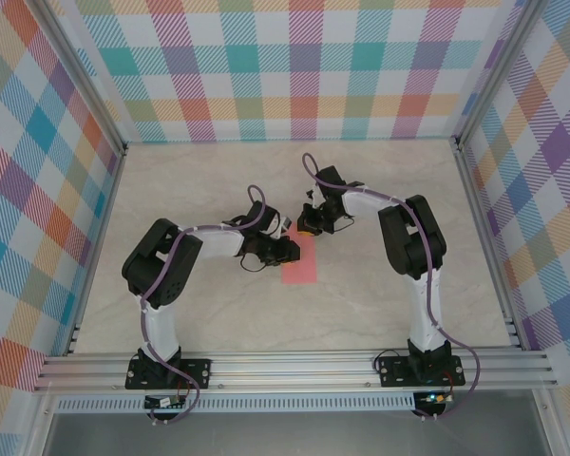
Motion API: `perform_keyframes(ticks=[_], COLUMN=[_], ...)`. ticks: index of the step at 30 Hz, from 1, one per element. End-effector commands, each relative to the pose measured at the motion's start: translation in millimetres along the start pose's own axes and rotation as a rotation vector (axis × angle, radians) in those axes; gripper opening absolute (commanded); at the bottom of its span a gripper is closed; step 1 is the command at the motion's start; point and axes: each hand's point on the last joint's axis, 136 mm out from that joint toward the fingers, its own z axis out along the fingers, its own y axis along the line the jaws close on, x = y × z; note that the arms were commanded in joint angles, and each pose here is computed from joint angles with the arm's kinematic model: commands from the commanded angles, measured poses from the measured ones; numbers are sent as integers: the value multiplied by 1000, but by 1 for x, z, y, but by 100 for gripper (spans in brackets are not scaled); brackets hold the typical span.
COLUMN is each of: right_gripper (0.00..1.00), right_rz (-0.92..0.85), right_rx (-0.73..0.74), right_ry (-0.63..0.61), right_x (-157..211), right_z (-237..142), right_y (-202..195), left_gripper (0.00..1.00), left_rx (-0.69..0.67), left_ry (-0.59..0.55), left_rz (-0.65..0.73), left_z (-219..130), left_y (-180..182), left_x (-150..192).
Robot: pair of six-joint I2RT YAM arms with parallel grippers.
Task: Fold a paper plane with a square sheet of paper (fold left side to right side)
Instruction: Hold the square sheet of paper at the center of the table.
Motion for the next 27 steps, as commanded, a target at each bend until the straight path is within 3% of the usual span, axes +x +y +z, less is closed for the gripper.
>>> perform_keyframes(ticks=[1,6,11,15,20,27], right_gripper=[10,19,18,10,9,8], right_rz=[-47,-118,-127,-71,-34,4], right_rx=[36,28,17,-21,-53,-25], right_ry=[-23,-100,-112,-66,-14,59], right_x=[-11,-28,-1,49,98,115], right_z=[-3,-45,-72,-67,-49,-17], right_y=[3,33,35,21,11,1], left_gripper=[23,23,22,22,22,22], left_rx=[-8,-65,-70,-66,-63,-62], left_ry=[-15,3,-4,-6,-6,-12], left_rz=[8,-6,-19,-19,-12,-7], left_z=[3,4,5,6,6,4], left_y=[5,22,26,24,20,16], left_x=[-3,11,15,15,13,10])
